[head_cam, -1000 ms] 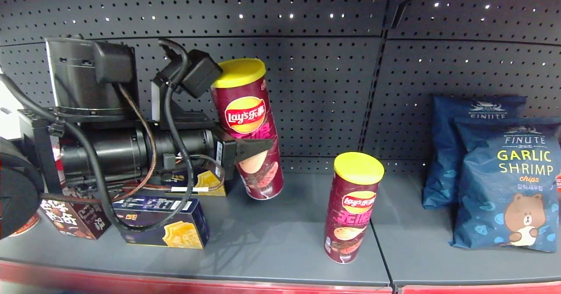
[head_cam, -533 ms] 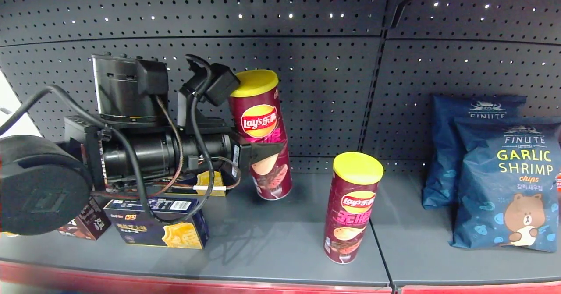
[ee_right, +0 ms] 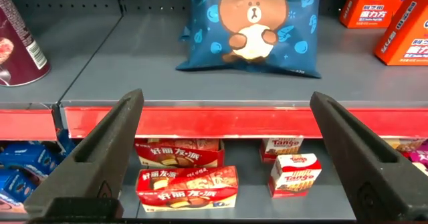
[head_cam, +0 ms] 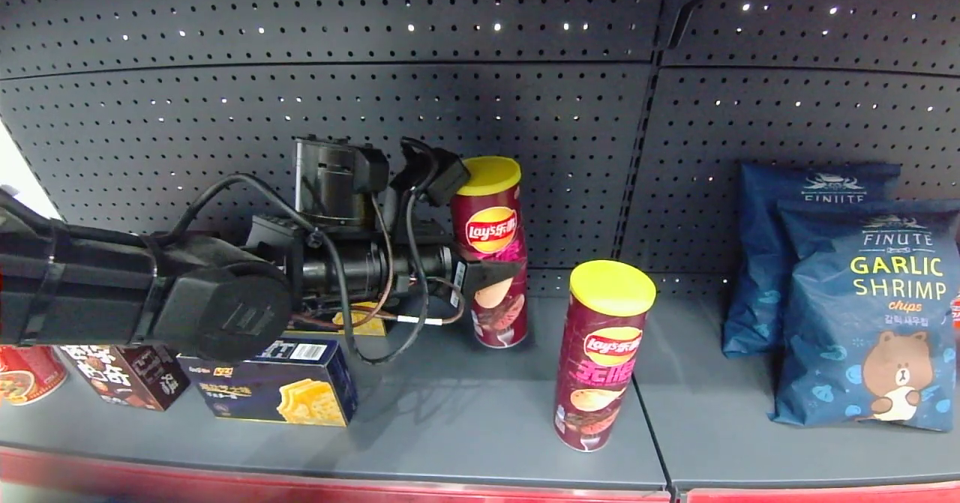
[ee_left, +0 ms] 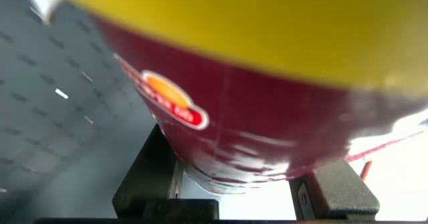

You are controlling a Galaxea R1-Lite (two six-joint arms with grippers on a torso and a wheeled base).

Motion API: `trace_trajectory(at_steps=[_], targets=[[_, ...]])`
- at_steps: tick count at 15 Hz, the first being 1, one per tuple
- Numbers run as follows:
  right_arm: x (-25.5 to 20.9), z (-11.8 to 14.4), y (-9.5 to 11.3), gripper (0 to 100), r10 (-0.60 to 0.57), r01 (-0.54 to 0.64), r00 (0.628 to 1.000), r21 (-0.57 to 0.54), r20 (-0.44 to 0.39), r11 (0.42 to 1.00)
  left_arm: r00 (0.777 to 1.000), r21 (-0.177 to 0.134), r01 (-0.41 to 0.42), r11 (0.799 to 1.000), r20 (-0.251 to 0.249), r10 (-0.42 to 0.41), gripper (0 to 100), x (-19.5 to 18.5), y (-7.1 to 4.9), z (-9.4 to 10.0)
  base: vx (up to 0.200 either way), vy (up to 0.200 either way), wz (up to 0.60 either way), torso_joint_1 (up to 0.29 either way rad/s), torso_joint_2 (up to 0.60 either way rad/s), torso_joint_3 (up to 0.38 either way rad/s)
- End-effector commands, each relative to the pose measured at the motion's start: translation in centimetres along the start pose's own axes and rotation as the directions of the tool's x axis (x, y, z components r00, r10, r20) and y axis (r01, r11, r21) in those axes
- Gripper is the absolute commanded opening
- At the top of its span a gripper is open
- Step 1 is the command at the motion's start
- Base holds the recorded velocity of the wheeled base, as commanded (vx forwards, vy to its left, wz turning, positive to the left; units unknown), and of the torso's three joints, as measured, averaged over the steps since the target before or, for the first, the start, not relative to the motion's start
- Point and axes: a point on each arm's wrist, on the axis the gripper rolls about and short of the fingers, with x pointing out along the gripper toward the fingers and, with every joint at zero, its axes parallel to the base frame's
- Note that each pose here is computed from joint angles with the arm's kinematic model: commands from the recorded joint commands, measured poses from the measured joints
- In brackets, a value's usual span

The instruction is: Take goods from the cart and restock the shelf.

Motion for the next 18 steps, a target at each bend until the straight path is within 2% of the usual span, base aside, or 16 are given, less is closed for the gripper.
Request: trace_trajectory(at_steps=[1,3,5,6,8,10,11,18], targets=[[0.0,0.0,0.0,100,0.000,0.000,1.000,0.000,-0.002,1.000,0.999,-0.016,0.038,0.999,-0.038,-0.039,0,0.9,0.6,-0.1,0.000,0.000,0.00,0.000,0.00,0.000],[0.0,0.0,0.0,100,0.000,0.000,1.000,0.000,-0.002,1.000,0.997,-0.018,0.054,0.998,-0.045,-0.055,0,2.2,1.1,-0.3,0.000,0.000,0.00,0.000,0.00,0.000],[0.0,0.0,0.0,100,0.000,0.000,1.000,0.000,-0.002,1.000,0.998,-0.018,0.061,0.998,-0.033,-0.062,0,2.7,1.4,0.1,0.000,0.000,0.00,0.000,0.00,0.000],[0.0,0.0,0.0,100,0.000,0.000,1.000,0.000,-0.002,1.000,0.997,-0.008,0.071,0.997,-0.021,-0.071,0,3.6,1.5,0.5,0.000,0.000,0.00,0.000,0.00,0.000],[0.0,0.0,0.0,100,0.000,0.000,1.000,0.000,-0.002,1.000,0.997,-0.006,0.072,0.997,-0.019,-0.072,0,4.4,1.7,0.3,0.000,0.000,0.00,0.000,0.00,0.000],[0.0,0.0,0.0,100,0.000,0.000,1.000,0.000,-0.002,1.000,0.997,0.007,0.070,0.998,-0.026,-0.070,0,4.8,1.9,0.0,0.000,0.000,0.00,0.000,0.00,0.000],[0.0,0.0,0.0,100,0.000,0.000,1.000,0.000,-0.002,1.000,0.997,0.036,0.065,0.997,-0.043,-0.064,0,5.2,2.3,-0.5,0.000,0.000,0.00,0.000,0.00,0.000],[0.0,0.0,0.0,100,0.000,0.000,1.000,0.000,-0.002,1.000,0.997,0.039,0.066,0.997,-0.036,-0.065,0,7.2,3.2,0.4,0.000,0.000,0.00,0.000,0.00,0.000]])
